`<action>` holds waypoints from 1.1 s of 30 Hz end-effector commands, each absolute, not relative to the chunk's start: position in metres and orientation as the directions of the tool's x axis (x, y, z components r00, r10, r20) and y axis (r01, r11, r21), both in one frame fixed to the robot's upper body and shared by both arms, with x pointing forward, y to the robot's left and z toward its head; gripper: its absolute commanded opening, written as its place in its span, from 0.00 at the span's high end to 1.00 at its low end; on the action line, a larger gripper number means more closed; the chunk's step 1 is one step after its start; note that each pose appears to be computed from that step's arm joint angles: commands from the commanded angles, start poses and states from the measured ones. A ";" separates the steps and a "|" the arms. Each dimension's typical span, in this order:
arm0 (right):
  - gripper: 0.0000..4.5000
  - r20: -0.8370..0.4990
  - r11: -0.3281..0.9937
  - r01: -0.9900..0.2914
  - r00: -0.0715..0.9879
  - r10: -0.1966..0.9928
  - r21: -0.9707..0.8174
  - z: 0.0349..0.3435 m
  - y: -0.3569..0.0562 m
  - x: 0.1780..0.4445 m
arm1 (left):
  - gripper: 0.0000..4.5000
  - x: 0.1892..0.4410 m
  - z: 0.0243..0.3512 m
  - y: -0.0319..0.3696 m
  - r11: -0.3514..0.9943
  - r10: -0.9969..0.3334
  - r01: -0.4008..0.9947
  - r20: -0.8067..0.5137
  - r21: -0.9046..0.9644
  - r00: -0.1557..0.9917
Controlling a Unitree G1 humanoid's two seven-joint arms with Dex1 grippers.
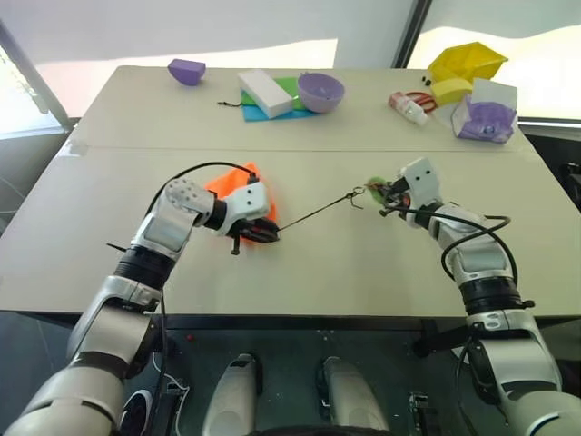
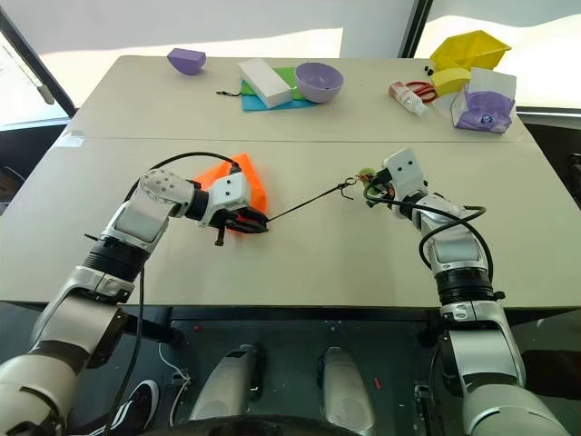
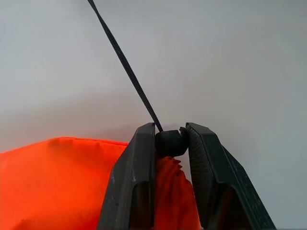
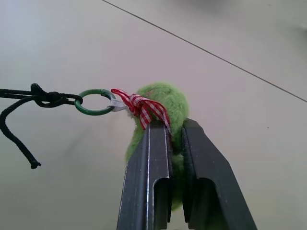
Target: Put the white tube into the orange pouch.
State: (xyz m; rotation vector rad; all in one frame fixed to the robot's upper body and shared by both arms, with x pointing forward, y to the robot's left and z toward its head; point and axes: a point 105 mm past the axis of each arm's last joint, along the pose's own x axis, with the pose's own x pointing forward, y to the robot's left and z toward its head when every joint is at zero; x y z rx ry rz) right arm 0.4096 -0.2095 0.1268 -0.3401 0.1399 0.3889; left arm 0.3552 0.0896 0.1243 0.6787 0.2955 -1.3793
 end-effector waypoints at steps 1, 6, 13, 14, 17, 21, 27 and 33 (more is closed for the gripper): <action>1.00 -0.168 0.863 -0.345 0.938 0.303 -0.368 0.136 -0.220 0.411 | 0.77 0.354 0.132 0.093 0.067 -0.824 0.960 -0.527 0.271 0.207; 0.73 -0.204 0.810 -0.545 0.836 0.509 -0.215 0.121 -0.181 0.393 | 0.47 0.352 0.137 0.084 0.137 -0.888 0.973 -0.412 0.185 0.204; 0.01 -0.143 0.719 -0.673 0.740 0.657 -0.176 0.137 -0.164 0.365 | 0.00 0.362 0.195 0.097 0.366 -0.930 0.929 -0.009 0.052 0.367; 0.01 -0.114 0.695 -0.698 0.715 0.690 -0.173 0.144 -0.162 0.358 | 0.00 0.365 0.204 0.105 0.411 -0.911 0.911 0.043 0.029 0.409; 0.01 -0.083 0.656 -0.739 0.671 0.737 -0.153 0.156 -0.166 0.341 | 0.00 0.366 0.210 0.132 0.535 -0.843 0.843 0.095 0.058 0.529; 0.01 -0.072 0.621 -0.761 0.641 0.764 -0.189 0.158 -0.164 0.329 | 0.00 0.362 0.206 0.157 0.653 -0.757 0.754 0.114 0.076 0.644; 0.01 -0.141 0.559 -0.808 0.585 0.799 -0.187 0.140 -0.162 0.303 | 0.00 0.343 0.177 0.215 0.802 -0.594 0.590 0.025 0.093 0.804; 0.01 -0.201 0.572 -0.802 0.597 0.777 -0.171 0.126 -0.178 0.295 | 0.00 0.317 0.156 0.275 0.915 -0.396 0.395 -0.001 0.077 0.918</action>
